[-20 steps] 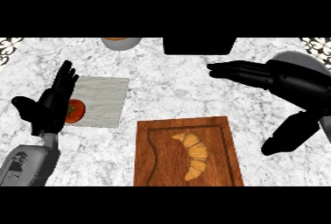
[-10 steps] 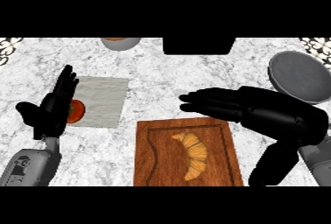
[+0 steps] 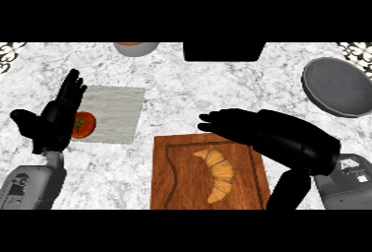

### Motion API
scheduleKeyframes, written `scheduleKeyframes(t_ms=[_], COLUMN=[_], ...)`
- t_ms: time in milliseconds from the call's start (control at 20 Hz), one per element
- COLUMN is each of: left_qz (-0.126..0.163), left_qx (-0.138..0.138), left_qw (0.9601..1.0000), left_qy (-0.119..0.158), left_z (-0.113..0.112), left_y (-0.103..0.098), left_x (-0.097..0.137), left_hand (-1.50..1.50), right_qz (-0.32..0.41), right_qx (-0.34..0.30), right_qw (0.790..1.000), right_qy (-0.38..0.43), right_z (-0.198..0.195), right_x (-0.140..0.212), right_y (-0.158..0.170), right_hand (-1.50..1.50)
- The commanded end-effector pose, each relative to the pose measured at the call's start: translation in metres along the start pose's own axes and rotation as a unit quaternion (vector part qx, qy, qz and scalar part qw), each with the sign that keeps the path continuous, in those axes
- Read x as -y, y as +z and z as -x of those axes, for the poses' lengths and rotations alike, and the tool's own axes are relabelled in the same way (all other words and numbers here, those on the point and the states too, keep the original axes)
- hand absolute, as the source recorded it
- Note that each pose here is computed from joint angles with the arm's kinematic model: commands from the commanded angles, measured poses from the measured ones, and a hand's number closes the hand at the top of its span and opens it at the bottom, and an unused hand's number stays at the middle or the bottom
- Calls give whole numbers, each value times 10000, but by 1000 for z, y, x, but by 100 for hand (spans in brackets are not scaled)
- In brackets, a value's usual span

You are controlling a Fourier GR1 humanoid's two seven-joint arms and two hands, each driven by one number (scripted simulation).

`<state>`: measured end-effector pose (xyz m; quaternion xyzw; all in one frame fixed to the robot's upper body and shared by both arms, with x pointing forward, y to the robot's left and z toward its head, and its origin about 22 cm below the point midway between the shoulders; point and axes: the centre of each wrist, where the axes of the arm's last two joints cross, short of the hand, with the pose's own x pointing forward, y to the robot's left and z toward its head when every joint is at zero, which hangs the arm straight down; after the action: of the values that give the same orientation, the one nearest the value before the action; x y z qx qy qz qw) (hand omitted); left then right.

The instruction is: Pick the croissant from the cutting board and place it in the pan

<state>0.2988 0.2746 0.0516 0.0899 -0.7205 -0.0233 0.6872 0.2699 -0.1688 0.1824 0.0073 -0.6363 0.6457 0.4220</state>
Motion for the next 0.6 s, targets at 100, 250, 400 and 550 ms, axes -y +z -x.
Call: scheduleKeyframes(t_ms=[100, 250, 400, 550], left_qz=[-16, 4, 6, -12], left_qx=[73, 45, 19, 43], left_qw=[10000, 10000, 10000, 10000], left_qy=[4, 30, 4, 34], left_z=[-2, -4, 8, -8], left_y=[4, 9, -3, -1], left_x=[-3, 19, 12, 16], left_hand=[0, 0, 0, 0], right_qz=[-149, -408, -677, -854], right_qx=[-474, -354, -254, -278], right_qw=[9987, 9984, 9973, 9958], right_qy=[129, 157, 101, 179], right_z=[11, 23, 28, 35], right_x=[-4, -16, -20, -21], right_y=[-17, -22, -32, -36], right_hand=[-150, -150, -150, -150])
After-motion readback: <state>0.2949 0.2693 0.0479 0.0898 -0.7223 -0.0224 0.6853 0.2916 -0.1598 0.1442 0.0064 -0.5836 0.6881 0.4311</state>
